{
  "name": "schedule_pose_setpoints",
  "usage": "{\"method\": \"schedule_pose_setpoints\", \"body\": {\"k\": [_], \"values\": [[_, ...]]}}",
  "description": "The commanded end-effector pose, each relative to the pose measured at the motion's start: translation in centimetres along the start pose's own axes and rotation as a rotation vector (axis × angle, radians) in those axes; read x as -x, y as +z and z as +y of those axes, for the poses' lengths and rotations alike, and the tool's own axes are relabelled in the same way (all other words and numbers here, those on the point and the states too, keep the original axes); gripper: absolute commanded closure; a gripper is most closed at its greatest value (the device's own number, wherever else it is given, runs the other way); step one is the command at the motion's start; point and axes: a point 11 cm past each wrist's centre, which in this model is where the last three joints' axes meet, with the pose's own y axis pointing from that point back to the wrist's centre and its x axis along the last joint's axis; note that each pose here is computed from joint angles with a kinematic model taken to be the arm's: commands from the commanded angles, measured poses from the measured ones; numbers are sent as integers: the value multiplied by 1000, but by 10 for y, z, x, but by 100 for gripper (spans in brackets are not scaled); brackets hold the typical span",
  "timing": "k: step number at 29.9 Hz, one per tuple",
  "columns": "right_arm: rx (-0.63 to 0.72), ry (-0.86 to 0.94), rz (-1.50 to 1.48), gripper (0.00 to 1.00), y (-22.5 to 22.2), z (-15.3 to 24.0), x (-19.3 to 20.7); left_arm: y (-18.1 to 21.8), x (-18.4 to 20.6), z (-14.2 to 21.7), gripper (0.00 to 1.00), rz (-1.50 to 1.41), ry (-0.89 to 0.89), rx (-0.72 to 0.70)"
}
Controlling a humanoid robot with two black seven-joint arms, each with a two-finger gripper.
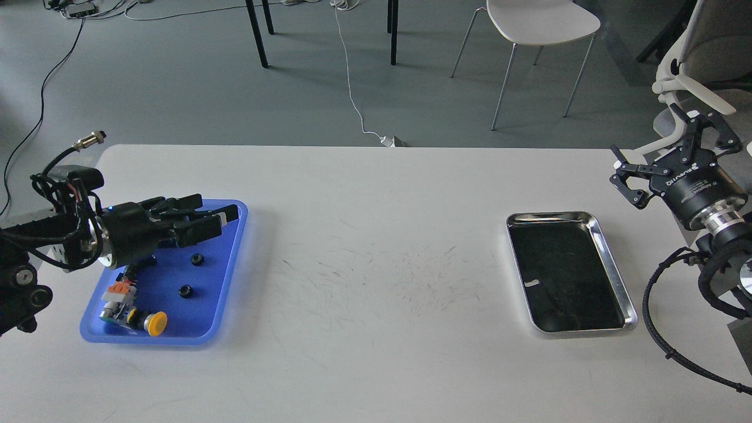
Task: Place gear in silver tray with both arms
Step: 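Lower the left gripper onto a black gear in the blue tray, then close the left gripper on the black gear and lift it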
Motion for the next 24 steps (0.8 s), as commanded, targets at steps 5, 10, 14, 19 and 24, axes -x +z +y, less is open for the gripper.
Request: {"method": "schedule_pose_setpoints", "body": {"k": [5, 10, 14, 19, 24], "values": [[6, 3, -5, 1, 4, 0, -1, -36, 44, 1, 7, -197, -41, -88], [13, 5, -1, 1, 7, -1, -2, -58, 57, -3, 11, -192, -57, -124], [14, 2, 2, 1, 7, -2, -1, -60, 61, -7, 11, -185, -60, -123], [14, 4, 4, 1, 7, -1, -1, -55, 72, -9, 11, -190, -85, -107], [16, 2, 4, 1, 8, -2, -1, -51, 78, -15, 11, -193, -84, -91]]}}
